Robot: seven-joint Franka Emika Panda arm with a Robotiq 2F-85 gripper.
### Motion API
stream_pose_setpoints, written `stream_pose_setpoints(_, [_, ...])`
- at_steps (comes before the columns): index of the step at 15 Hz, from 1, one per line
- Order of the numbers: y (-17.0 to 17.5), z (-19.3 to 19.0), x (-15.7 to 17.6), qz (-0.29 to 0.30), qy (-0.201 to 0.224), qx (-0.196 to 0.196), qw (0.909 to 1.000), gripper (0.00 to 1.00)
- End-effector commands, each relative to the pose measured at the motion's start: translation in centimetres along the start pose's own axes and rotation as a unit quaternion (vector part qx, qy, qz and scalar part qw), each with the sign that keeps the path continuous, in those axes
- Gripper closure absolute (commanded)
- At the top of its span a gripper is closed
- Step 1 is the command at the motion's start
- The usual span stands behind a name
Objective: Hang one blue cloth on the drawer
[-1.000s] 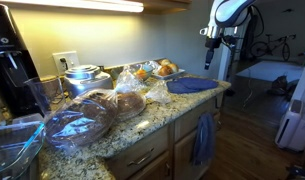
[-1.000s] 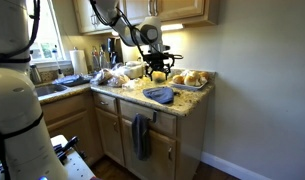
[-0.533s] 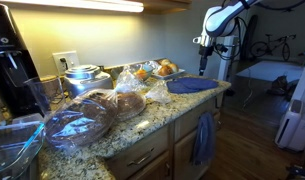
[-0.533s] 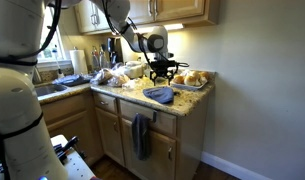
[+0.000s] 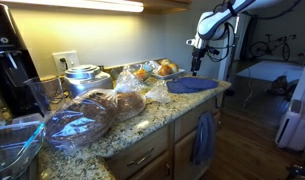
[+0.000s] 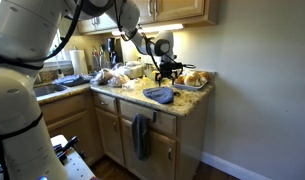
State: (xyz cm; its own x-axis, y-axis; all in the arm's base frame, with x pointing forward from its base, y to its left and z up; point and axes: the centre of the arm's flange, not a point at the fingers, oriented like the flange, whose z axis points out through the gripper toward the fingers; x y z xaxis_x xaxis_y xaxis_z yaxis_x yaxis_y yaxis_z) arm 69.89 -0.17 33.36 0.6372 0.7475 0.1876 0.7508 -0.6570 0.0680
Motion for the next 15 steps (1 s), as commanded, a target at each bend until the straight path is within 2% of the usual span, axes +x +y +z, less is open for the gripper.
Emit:
stream_pose_setpoints(1, [1.4, 1.2, 1.4, -0.037, 0.024, 0.015, 0.9989, 0.0])
stream_pose_setpoints(9, [2.1, 4.9, 1.8, -0.098, 0.033, 0.028, 0.9943, 0.0])
stream_pose_setpoints(15, [2.3, 4.7, 3.6, -0.121, 0.049, 0.023, 0.9912, 0.0])
